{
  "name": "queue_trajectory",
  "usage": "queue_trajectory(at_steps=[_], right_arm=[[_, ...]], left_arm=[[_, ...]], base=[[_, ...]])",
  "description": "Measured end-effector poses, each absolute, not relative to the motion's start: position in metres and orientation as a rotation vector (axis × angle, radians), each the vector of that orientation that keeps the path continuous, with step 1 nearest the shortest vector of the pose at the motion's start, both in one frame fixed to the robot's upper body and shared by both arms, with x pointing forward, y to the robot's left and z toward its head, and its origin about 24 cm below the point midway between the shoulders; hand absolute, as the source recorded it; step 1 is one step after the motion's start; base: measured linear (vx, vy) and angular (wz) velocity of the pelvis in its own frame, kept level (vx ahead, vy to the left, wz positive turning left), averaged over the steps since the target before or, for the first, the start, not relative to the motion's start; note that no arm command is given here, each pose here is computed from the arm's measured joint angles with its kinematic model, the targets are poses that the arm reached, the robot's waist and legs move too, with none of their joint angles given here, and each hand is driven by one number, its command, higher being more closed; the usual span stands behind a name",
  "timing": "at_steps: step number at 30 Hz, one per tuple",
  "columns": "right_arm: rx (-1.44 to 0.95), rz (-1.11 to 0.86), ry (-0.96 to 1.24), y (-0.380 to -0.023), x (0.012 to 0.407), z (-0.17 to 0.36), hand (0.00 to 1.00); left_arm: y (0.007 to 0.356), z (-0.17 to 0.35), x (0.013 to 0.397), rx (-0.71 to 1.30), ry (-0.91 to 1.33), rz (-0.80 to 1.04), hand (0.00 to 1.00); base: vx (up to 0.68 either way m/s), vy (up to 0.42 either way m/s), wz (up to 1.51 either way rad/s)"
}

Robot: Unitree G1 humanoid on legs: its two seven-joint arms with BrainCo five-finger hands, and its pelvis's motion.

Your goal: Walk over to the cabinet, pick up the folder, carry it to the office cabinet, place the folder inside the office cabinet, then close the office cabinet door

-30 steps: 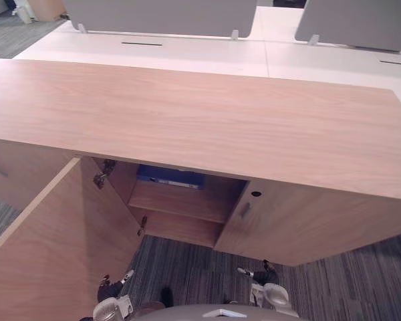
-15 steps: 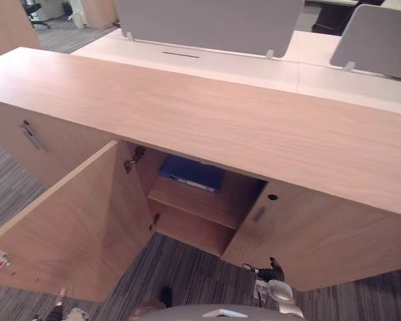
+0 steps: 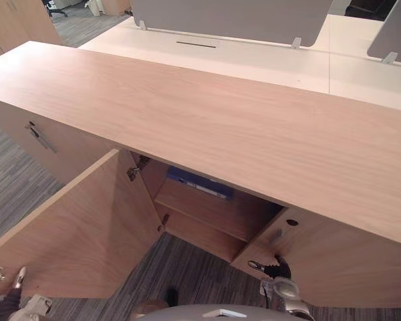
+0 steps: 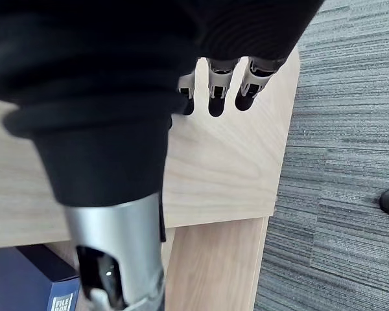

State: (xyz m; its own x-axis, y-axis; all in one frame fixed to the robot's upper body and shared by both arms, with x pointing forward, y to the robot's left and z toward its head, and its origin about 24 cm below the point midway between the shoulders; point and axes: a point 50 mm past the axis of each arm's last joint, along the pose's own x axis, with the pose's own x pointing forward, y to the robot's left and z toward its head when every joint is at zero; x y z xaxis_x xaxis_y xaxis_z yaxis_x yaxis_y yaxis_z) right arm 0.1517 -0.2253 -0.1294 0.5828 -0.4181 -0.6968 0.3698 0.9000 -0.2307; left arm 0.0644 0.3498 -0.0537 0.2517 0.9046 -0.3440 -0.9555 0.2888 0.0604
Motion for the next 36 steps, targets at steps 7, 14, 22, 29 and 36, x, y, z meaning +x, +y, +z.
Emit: queue_trajectory(at_steps=[7, 14, 22, 29, 36], right_arm=[[-0.058, -0.407, 0.824, -0.22, 0.155, -0.129, 0.0], [-0.064, -0.395, 0.854, -0.219, 0.144, -0.134, 0.0], [-0.127, -0.34, 0.888, -0.213, 0.138, -0.137, 0.0], [-0.131, -0.305, 0.896, -0.203, 0.137, -0.14, 0.0], [-0.146, -0.276, 0.915, -0.199, 0.13, -0.142, 0.0]], left_arm=[[0.351, -0.046, 0.075, -0.062, 0.349, 1.145, 0.0], [0.335, -0.044, 0.087, -0.014, 0.355, 1.02, 0.0], [0.311, -0.055, 0.09, -0.042, 0.399, 0.957, 0.0], [0.304, -0.06, 0.084, -0.091, 0.419, 0.948, 0.0], [0.299, -0.063, 0.081, -0.122, 0.427, 0.929, 0.0]], base=[[-0.09, -0.019, -0.09], [-0.16, 0.002, 0.05], [-0.05, 0.024, 0.04], [0.0, 0.004, 0.02], [0.0, -0.005, -0.05]])
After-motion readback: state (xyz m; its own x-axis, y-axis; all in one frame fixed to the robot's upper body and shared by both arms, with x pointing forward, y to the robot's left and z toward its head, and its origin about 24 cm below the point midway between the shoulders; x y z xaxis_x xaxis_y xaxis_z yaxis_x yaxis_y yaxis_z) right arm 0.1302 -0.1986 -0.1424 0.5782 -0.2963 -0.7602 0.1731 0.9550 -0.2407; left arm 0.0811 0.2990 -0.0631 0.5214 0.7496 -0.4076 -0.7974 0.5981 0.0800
